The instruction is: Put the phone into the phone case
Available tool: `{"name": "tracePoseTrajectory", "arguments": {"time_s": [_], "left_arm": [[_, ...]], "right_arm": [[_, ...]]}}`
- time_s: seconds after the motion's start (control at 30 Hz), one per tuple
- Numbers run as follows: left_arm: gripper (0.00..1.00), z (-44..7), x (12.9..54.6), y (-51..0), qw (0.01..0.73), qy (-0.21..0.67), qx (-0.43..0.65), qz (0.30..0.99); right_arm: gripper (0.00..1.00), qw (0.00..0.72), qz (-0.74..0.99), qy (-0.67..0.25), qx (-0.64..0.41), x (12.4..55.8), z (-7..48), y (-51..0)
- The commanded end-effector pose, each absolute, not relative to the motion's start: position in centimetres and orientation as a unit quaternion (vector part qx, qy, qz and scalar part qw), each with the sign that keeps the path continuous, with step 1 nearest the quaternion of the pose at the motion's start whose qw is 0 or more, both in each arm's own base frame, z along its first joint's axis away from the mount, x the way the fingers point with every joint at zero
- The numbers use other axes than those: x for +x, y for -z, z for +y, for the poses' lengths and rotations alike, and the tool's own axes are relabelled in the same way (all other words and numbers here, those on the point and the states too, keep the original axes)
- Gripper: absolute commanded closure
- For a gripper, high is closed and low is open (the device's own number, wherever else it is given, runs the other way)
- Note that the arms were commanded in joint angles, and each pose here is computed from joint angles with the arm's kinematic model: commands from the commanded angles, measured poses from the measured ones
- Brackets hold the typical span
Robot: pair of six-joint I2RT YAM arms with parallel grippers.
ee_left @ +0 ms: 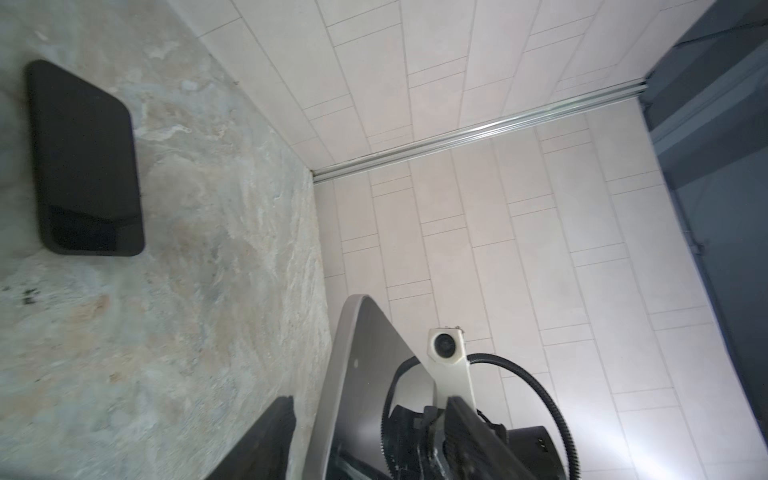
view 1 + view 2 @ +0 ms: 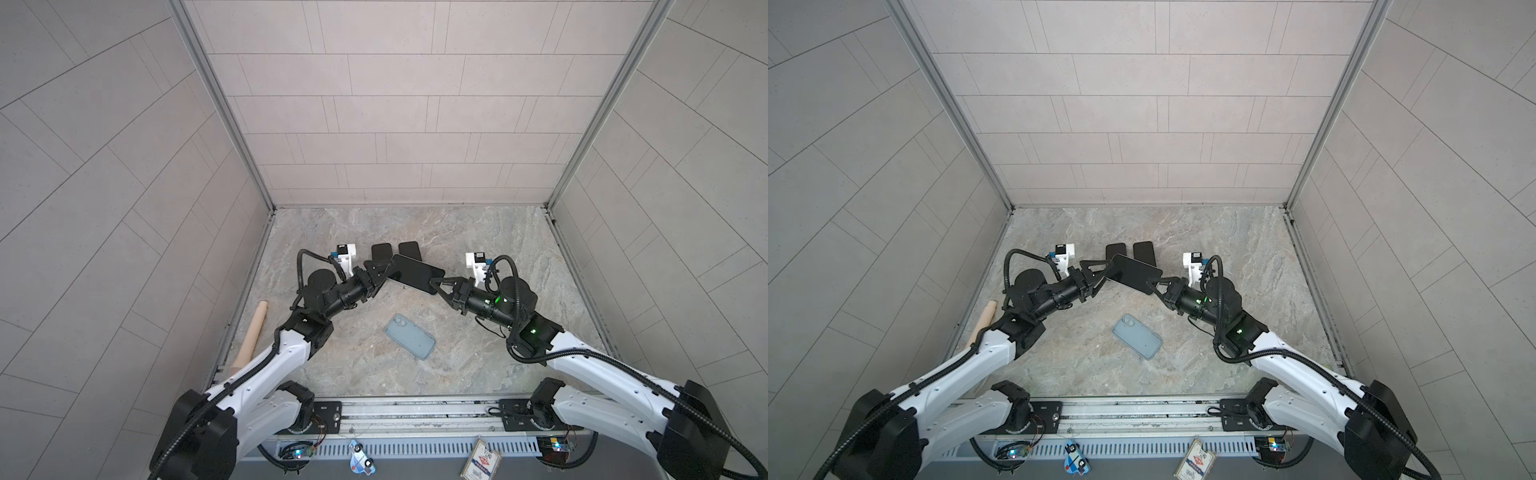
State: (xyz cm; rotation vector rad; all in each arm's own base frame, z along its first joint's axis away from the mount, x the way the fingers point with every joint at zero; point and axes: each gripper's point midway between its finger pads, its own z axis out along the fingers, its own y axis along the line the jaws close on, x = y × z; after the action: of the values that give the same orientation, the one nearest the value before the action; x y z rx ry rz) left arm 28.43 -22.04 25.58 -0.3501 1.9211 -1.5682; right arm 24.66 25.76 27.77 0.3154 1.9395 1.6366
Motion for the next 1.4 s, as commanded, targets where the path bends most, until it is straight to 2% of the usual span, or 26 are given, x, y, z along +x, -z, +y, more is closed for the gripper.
{"name": "tracePoseTrajectory", "arguments": {"time_s": [0.0, 0.13, 0.2, 0.4, 0.53, 0.6, 0.8, 1.17, 1.2, 1.3, 1.37], "left_arm": [[0.36, -20.1, 27.3, -22.4, 0.319, 0.472, -0.104, 0.815], [0.39, -18.8, 26.5, -17.8, 0.296, 0.405, -0.103, 0.859], [0.44, -18.7, 26.1, -14.3, 0.272, 0.372, -0.1, 0.882], [0.46, -20.3, 24.4, -7.3, 0.208, 0.232, 0.002, 0.95], [0.58, -20.1, 24.1, -4.3, 0.183, 0.172, 0.03, 0.968], [0.62, -20.0, 24.0, -3.5, 0.179, 0.158, 0.037, 0.97], [0.62, -20.8, 23.8, -2.5, 0.166, 0.14, 0.062, 0.974], [0.62, -22.6, 24.8, -2.0, 0.158, 0.132, 0.084, 0.975], [0.64, -22.8, 24.8, -1.8, 0.154, 0.129, 0.086, 0.976], [0.82, -23.3, 24.8, -1.1, 0.138, 0.127, 0.084, 0.979], [0.89, -23.4, 24.7, -0.8, 0.131, 0.128, 0.078, 0.98]], "right_arm": [[1.0, 0.361, 0.734, -0.57, 0.076, 23.4, 23.4, -31.7], [1.0, 0.388, 0.775, -0.495, 0.062, 22.0, 20.6, -30.9], [1.0, 0.393, 0.785, -0.475, 0.062, 21.4, 19.6, -30.3], [1.0, 0.406, 0.787, -0.455, 0.092, 20.1, 16.9, -28.2], [1.0, 0.415, 0.774, -0.464, 0.119, 19.4, 15.6, -27.4], [1.0, 0.413, 0.775, -0.463, 0.119, 19.0, 15.3, -27.3], [1.0, 0.397, 0.789, -0.454, 0.116, 18.5, 15.3, -25.1], [1.0, 0.394, 0.793, -0.451, 0.109, 17.5, 14.7, -24.7], [1.0, 0.396, 0.792, -0.451, 0.111, 17.3, 14.4, -24.6], [1.0, 0.398, 0.788, -0.453, 0.119, 16.9, 13.9, -24.3], [1.0, 0.398, 0.788, -0.453, 0.121, 16.6, 13.6, -24.0]]}}
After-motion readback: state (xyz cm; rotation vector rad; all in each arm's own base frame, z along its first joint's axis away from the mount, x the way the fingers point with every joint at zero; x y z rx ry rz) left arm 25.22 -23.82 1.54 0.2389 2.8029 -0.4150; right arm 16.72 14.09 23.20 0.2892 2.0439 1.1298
